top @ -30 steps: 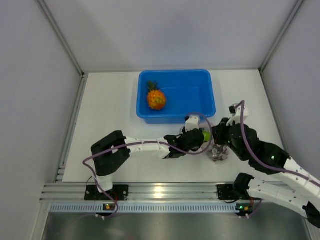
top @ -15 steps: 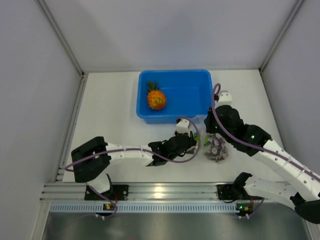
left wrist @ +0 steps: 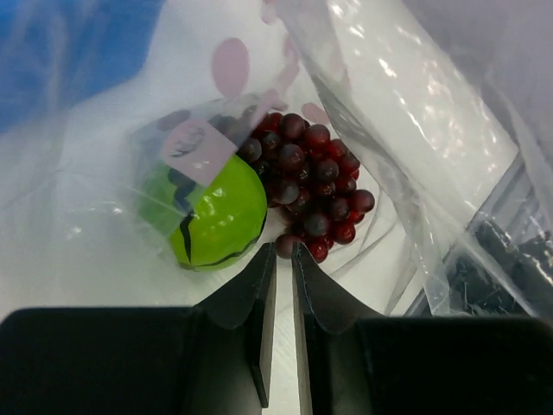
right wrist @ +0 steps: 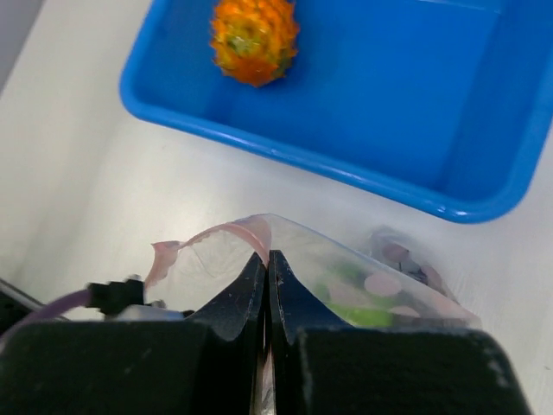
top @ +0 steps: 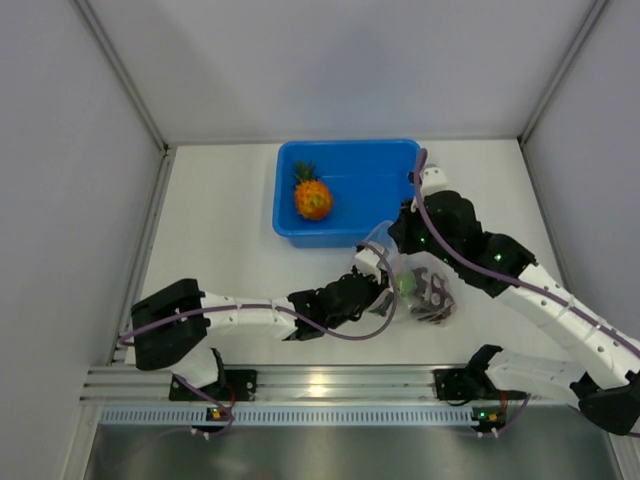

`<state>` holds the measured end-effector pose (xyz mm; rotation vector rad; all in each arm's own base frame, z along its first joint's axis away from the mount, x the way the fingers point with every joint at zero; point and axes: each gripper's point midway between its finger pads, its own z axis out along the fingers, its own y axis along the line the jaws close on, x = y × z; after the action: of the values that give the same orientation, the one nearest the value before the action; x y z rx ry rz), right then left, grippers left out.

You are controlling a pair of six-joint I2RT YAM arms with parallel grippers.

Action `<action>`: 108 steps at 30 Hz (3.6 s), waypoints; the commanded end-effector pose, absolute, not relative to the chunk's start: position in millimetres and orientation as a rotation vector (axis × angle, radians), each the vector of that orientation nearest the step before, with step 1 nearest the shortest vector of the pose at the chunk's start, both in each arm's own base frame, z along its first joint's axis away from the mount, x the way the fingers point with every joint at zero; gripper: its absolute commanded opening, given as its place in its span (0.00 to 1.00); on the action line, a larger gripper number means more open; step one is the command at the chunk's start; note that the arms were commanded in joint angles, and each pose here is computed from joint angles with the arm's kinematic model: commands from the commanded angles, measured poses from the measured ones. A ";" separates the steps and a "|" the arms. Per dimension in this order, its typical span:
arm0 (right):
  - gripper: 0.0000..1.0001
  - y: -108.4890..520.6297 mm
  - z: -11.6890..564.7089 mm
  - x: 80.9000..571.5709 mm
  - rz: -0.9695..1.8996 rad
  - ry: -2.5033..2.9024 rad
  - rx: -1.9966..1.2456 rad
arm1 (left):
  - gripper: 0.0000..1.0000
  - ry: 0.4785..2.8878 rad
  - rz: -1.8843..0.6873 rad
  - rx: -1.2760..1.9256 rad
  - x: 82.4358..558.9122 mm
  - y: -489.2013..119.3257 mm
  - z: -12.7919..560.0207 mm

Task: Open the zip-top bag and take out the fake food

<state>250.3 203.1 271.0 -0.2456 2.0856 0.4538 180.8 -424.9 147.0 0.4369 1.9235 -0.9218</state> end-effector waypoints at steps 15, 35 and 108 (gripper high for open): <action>0.00 206.9 345.0 213.6 0.717 1.734 -0.412 | 0.23 1.921 -0.785 0.542 193.7 -433.4 133.8; 0.00 223.6 352.0 147.3 1.179 1.791 -0.337 | 0.59 2.117 -0.508 0.154 226.8 -361.1 182.4; 0.00 168.1 297.2 230.5 0.414 1.972 -0.298 | 0.00 2.346 -0.539 0.477 189.2 -391.4 120.0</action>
<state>212.2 178.8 263.8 -0.3170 2.0487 0.5172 192.7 -380.7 89.3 0.4673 2.4361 -0.4273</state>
